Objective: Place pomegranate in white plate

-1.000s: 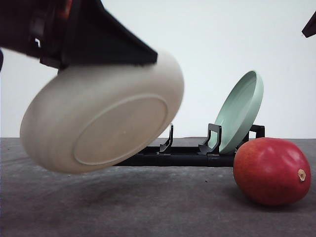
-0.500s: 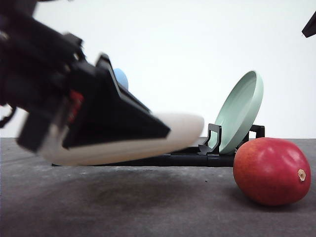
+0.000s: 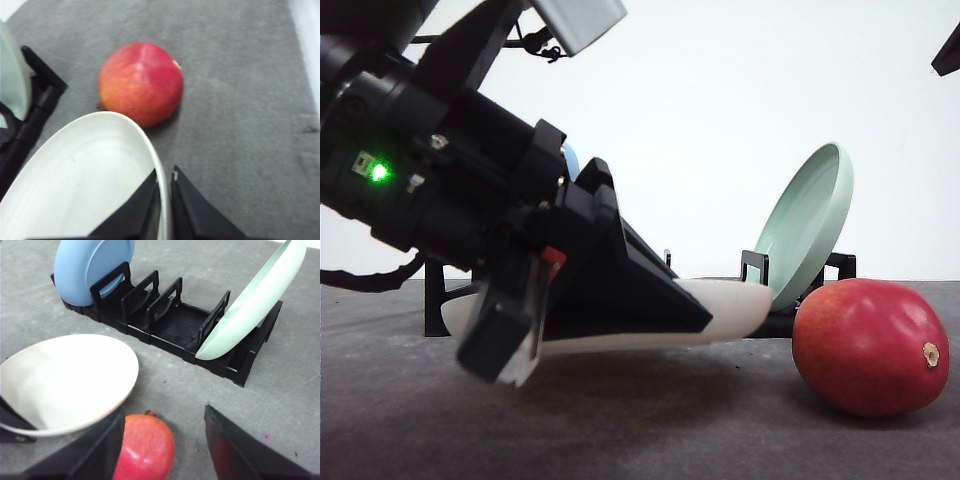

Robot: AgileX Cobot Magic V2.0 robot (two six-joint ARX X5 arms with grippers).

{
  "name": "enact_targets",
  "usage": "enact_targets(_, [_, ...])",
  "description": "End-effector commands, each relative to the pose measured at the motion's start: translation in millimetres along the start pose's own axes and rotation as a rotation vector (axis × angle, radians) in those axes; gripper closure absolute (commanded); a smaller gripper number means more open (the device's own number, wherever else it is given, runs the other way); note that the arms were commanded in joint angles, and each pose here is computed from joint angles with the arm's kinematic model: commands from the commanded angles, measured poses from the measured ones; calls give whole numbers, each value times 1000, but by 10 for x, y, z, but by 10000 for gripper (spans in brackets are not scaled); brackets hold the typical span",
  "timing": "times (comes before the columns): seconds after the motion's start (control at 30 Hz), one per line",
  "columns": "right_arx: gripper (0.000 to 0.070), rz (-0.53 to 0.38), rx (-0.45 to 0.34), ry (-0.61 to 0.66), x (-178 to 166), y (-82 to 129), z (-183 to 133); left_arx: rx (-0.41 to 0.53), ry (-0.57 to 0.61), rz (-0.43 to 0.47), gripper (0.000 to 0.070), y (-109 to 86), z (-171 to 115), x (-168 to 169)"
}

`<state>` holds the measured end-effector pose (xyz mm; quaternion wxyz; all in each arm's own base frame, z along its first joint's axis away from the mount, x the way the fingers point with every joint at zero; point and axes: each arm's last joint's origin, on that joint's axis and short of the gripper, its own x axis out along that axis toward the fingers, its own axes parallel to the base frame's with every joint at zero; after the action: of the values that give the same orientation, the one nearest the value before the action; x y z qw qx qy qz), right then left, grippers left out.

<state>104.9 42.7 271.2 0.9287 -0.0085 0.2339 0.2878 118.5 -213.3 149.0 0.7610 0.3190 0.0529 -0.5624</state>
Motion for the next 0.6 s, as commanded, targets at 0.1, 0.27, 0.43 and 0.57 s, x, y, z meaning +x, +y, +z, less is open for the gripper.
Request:
enact_targets(0.1, [379,2,3,-16,-20,10,48,30,19,-41,672,-64,22,38])
enact_targets(0.27, [379,4,3,-16,-20,11,48,25,64,-73,671,-102,-18,35])
enact_targets(0.43, [379,4,3,-16,-20,11,48,-34,79,-78,609,-109,-30,34])
enact_targets(0.57, [379,4,2,-16,-20,11,48,-131,82,-73,536,-108,-28,33])
